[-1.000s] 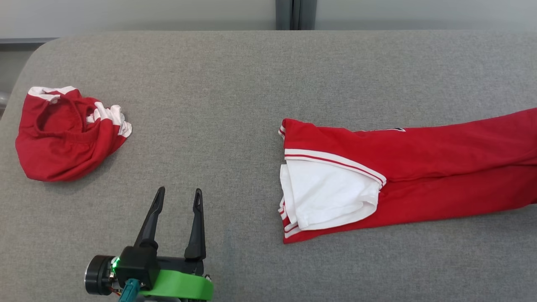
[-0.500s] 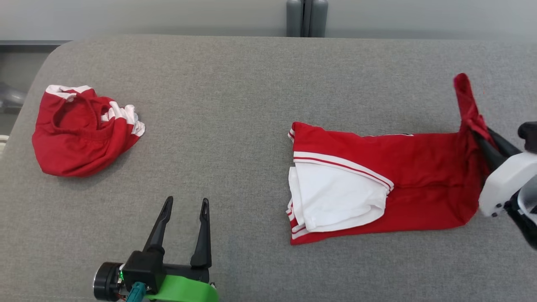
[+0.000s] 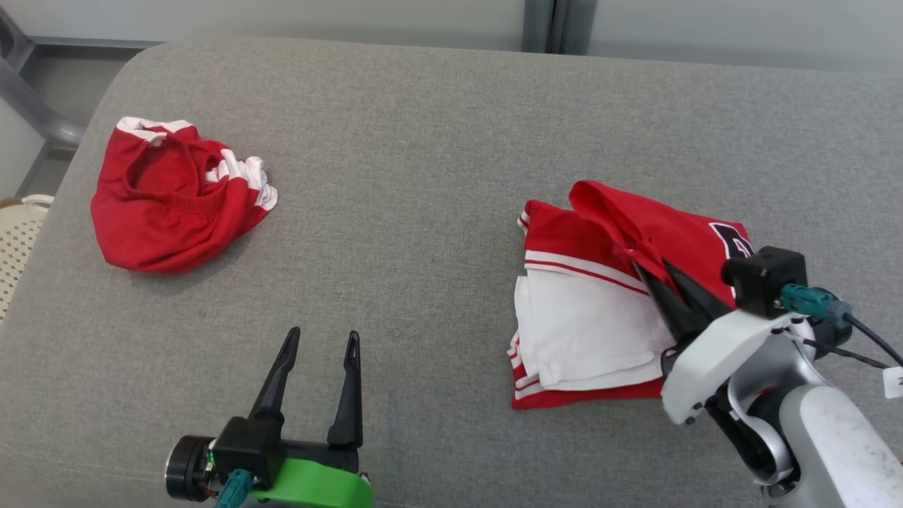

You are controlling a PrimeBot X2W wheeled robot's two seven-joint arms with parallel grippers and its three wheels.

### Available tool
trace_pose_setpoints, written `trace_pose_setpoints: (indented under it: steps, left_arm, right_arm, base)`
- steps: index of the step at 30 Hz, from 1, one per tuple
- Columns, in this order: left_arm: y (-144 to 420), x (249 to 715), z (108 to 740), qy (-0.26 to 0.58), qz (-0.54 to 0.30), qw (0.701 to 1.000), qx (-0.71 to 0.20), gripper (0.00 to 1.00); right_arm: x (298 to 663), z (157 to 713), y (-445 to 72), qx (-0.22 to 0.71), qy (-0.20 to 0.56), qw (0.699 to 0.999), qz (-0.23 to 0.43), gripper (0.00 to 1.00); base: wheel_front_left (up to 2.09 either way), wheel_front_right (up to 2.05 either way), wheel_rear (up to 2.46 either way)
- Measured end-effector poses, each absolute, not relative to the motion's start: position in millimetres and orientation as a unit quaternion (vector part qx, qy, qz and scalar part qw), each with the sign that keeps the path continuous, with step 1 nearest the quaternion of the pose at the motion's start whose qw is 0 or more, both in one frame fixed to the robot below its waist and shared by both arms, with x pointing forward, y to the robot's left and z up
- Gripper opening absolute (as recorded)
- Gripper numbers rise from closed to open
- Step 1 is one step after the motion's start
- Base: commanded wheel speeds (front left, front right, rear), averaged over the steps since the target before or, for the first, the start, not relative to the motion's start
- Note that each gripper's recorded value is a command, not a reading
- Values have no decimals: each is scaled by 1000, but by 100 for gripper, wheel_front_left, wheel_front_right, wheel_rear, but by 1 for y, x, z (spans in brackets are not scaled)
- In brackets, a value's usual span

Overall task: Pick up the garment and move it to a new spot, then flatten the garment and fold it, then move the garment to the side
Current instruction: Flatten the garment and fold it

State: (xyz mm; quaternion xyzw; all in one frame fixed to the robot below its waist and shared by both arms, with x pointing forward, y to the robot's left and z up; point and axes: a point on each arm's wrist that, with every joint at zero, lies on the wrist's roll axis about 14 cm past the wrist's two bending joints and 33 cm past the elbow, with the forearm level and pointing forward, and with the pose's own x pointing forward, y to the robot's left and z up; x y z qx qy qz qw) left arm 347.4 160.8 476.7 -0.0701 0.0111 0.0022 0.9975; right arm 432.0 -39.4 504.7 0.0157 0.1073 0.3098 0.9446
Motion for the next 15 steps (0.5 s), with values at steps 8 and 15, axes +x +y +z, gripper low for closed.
trace_pose_setpoints:
  steps: [8,15]
  left_arm:
    - [164,348,473,17,8,997,-72,100]
    - [169,347,471,22,19,997,-75,100]
  right_arm:
    - [429,483,3,44,133,929,344,0]
    - [423,470,28,76,156,914,367,100]
  base:
    - [0,0,0]
    - [0,0,0]
